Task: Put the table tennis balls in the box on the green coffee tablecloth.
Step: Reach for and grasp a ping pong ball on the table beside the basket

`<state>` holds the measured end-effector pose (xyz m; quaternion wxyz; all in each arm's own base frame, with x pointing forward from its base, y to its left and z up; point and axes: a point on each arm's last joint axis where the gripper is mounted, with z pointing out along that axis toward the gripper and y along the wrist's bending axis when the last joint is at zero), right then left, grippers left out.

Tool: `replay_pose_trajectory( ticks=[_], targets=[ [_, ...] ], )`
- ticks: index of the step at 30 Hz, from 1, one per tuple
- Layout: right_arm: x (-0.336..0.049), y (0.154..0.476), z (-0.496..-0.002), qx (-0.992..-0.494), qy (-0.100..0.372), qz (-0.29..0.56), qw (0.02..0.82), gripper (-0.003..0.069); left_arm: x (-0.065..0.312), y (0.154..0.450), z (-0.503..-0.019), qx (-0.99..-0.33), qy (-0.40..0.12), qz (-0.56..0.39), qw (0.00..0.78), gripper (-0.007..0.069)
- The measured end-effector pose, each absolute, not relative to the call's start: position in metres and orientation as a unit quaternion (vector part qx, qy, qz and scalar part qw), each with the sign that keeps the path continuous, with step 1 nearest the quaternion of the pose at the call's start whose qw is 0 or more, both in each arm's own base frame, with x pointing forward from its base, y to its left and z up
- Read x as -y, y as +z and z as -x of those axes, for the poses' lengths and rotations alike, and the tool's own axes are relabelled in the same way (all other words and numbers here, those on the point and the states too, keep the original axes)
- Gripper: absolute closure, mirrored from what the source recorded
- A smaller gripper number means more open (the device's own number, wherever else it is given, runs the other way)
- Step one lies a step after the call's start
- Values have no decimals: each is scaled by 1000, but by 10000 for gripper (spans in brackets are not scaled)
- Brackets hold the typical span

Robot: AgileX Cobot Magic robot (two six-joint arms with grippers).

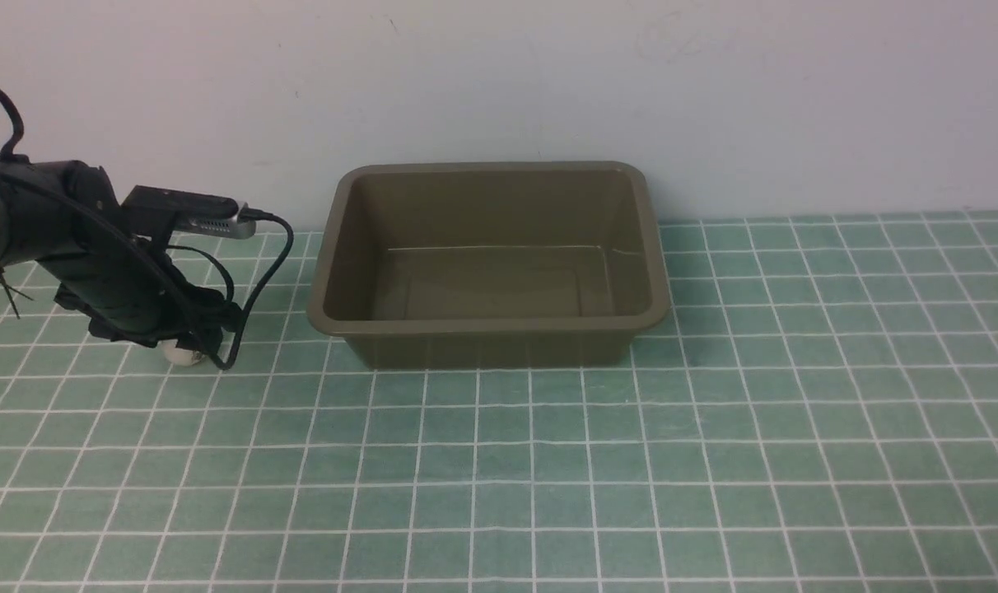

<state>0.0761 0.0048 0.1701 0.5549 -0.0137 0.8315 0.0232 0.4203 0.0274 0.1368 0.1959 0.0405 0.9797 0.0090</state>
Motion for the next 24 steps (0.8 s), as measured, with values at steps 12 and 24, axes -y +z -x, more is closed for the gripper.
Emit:
replay_pose_trajectory(
  ticks=[12,24],
  targets=[
    [-5,170,-76,-831,23,14,555,615,-27,137,-421,-979,9,-40,198,273],
    [-5,170,-76,-831,23,14,555,615,-27,216,-426,-965,13,-42,257,273]
  ],
)
